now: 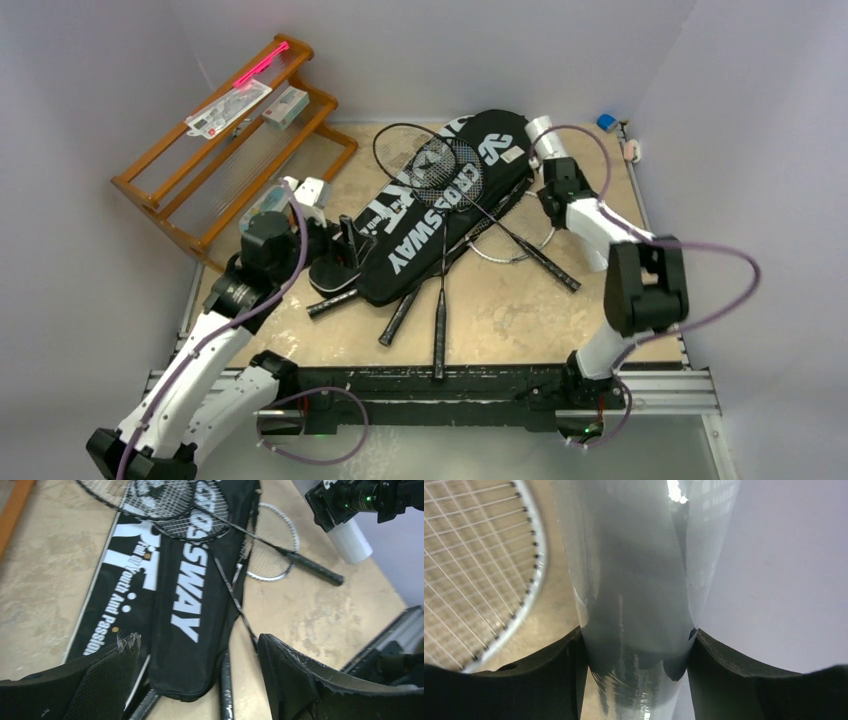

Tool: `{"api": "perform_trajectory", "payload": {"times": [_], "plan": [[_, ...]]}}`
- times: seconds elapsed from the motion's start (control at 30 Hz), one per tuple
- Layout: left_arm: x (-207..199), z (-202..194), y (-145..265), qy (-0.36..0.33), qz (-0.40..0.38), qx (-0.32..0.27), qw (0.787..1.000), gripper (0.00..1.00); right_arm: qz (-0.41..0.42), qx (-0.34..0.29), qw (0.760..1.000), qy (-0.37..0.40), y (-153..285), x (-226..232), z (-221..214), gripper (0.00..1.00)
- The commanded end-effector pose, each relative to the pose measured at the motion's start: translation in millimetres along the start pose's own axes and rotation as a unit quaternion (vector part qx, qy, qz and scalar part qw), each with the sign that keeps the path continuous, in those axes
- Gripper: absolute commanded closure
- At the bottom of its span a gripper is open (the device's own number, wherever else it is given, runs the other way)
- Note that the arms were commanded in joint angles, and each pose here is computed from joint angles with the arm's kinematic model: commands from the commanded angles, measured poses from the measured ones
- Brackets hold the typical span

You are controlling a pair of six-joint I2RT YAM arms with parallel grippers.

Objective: Pack up the badminton gear
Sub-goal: Place the shuttle tube at the center of the board.

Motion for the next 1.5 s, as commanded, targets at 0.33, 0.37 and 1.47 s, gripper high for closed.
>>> {"api": "perform_trajectory", "payload": {"times": [0.33,0.37,1.47], "plan": [[19,11,-14,-0.069,0.055,0.014,0.996,0.15,0.048,0.032,0.998,-0.038,-31,36,13,0.01],[19,9,-15,-0.074,0.050,0.018,0.996,0.15,0.043,0.024,0.997,-0.055,-23,28,17,0.01],[50,-2,-28,-0.140,0.108,0.019,0.984,0.27,0.356,-0.207,0.904,-0.115,42,133,168,0.86]]}}
Point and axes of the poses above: each gripper's point midway between its finger pads, its own y axis back along the fingers, its own x axis along the line the jaws close on, z = x × y, the point moved 4 cm from there along y, back along the fingers, and after that the axes turned 7 degrees about y, right-handed, at the moved point
